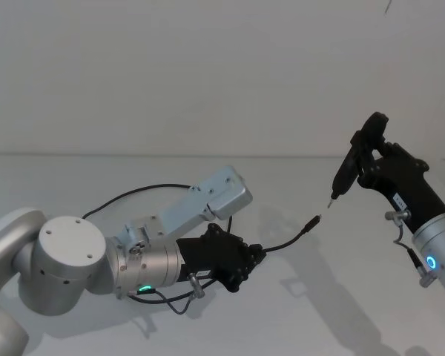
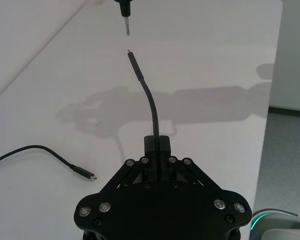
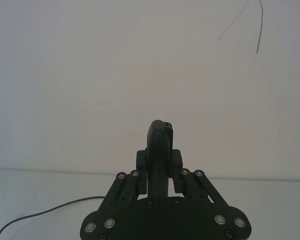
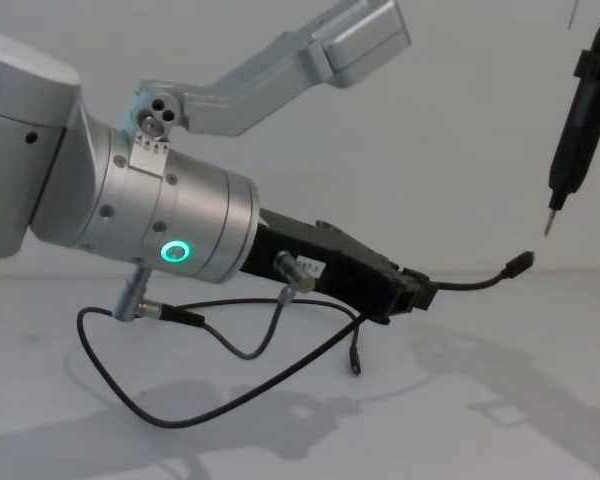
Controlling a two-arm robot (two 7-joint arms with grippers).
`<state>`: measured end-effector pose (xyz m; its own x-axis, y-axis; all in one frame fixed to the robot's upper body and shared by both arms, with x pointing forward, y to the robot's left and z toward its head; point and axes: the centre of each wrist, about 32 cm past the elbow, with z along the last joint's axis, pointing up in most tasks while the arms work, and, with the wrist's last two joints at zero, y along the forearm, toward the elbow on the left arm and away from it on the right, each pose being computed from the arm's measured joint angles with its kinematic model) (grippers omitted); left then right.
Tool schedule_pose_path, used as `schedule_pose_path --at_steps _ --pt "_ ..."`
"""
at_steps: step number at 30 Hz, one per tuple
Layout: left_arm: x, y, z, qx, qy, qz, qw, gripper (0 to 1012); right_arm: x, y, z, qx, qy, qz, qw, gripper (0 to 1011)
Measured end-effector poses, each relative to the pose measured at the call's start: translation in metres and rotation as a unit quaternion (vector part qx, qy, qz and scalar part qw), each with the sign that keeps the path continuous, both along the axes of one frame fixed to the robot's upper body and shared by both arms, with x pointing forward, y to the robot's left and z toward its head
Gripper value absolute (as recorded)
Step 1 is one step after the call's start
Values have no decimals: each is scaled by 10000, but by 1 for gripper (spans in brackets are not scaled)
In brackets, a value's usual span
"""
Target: Pick up the data cable with the one hand.
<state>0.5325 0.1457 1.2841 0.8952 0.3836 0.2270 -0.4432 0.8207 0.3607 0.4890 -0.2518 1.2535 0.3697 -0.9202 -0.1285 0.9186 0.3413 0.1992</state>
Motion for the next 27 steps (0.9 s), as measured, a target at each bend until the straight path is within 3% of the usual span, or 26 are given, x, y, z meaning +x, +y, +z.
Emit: schedule_pose_path --at_steps 27 --pt "-9 13 12 -11 -27 -15 10000 36 21 35 -59 161 221 135 9995 279"
